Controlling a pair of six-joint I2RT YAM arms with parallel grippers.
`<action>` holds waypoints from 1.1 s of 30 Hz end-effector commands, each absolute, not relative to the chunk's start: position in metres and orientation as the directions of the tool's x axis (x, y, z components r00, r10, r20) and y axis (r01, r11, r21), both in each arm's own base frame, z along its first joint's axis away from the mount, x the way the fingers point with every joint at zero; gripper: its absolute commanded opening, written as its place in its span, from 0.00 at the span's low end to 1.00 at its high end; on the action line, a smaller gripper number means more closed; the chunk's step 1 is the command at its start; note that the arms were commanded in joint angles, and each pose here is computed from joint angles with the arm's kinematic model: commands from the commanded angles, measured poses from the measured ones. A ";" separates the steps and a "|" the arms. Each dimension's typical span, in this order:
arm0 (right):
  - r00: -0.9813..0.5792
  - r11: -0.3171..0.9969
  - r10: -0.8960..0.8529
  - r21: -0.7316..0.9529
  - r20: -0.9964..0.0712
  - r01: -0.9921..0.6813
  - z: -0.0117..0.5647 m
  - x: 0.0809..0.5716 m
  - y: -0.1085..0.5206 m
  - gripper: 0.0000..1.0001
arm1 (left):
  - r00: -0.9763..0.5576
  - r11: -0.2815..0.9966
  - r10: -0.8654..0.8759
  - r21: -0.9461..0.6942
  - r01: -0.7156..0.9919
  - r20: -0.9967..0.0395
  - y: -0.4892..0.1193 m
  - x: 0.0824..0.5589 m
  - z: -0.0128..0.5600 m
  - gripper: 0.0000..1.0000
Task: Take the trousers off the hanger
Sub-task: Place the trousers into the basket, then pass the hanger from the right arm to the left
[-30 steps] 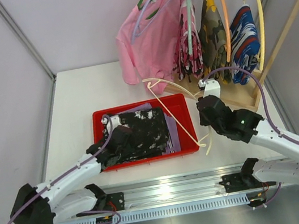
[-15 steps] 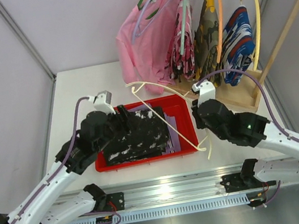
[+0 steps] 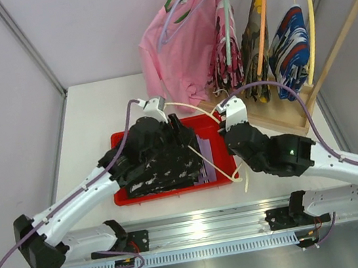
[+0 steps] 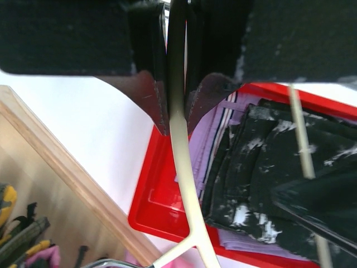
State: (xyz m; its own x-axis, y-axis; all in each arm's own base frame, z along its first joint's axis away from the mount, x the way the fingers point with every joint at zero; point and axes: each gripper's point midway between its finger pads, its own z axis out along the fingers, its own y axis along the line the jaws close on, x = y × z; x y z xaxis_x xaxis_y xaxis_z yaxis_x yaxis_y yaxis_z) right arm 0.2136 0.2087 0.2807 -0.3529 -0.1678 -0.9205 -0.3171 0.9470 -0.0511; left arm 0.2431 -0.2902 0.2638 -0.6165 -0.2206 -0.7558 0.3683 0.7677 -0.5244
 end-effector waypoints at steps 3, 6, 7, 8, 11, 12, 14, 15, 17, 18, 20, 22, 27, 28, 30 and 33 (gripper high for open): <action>-0.271 0.912 0.065 0.168 -0.960 -0.376 0.346 0.209 0.225 0.00 | -0.642 0.790 -0.248 -0.535 0.299 -0.725 -0.295 0.249 0.228 0.50; -0.295 0.843 0.113 0.249 -0.949 -0.477 0.352 0.197 0.246 0.00 | -0.641 0.783 -0.254 -0.544 0.303 -0.724 -0.302 0.250 0.224 0.49; -0.310 0.796 0.134 0.289 -0.941 -0.533 0.357 0.189 0.258 0.00 | -0.629 0.769 -0.271 -0.557 0.313 -0.728 -0.305 0.252 0.229 0.49; -0.327 0.768 0.148 0.317 -0.934 -0.557 0.358 0.185 0.265 0.00 | -0.629 0.767 -0.273 -0.559 0.315 -0.728 -0.306 0.252 0.226 0.49; -0.388 0.654 0.182 0.406 -0.903 -0.638 0.362 0.166 0.289 0.00 | -0.618 0.755 -0.287 -0.570 0.324 -0.732 -0.313 0.257 0.227 0.49; -0.403 0.628 0.191 0.427 -0.895 -0.650 0.363 0.162 0.293 0.00 | -0.616 0.755 -0.289 -0.570 0.324 -0.733 -0.314 0.259 0.227 0.49; -0.438 0.560 0.214 0.477 -0.873 -0.677 0.366 0.152 0.303 0.00 | -0.615 0.747 -0.296 -0.578 0.328 -0.731 -0.320 0.262 0.226 0.49; -0.448 0.546 0.218 0.489 -0.867 -0.680 0.366 0.150 0.305 0.00 | -0.611 0.740 -0.302 -0.584 0.334 -0.732 -0.322 0.263 0.228 0.49; -0.470 0.517 0.220 0.511 -0.855 -0.687 0.362 0.145 0.310 0.00 | -0.602 0.720 -0.314 -0.597 0.353 -0.734 -0.328 0.265 0.233 0.49; -0.488 0.508 0.225 0.529 -0.843 -0.680 0.361 0.143 0.311 0.00 | -0.600 0.721 -0.310 -0.594 0.358 -0.738 -0.329 0.265 0.233 0.49; -0.508 0.492 0.219 0.544 -0.833 -0.680 0.357 0.139 0.313 0.00 | -0.581 0.711 -0.320 -0.596 0.374 -0.748 -0.331 0.267 0.239 0.49; -0.520 0.515 0.223 0.553 -0.824 -0.655 0.351 0.142 0.311 0.00 | -0.574 0.706 -0.324 -0.596 0.382 -0.752 -0.332 0.268 0.243 0.49; -0.454 0.815 0.192 0.399 -0.870 -0.420 0.307 0.189 0.267 0.00 | -0.599 0.688 -0.308 -0.608 0.396 -0.739 -0.327 0.255 0.250 0.53; -0.428 0.843 0.163 0.351 -0.889 -0.407 0.305 0.194 0.261 0.00 | -0.604 0.689 -0.305 -0.609 0.393 -0.736 -0.323 0.251 0.249 0.54; -0.394 0.877 0.141 0.299 -0.908 -0.375 0.306 0.202 0.252 0.00 | -0.593 0.677 -0.329 -0.622 0.395 -0.735 -0.314 0.245 0.262 0.58; -0.338 0.916 0.111 0.228 -0.935 -0.331 0.308 0.214 0.243 0.00 | -0.577 0.644 -0.389 -0.660 0.387 -0.718 -0.299 0.235 0.280 0.63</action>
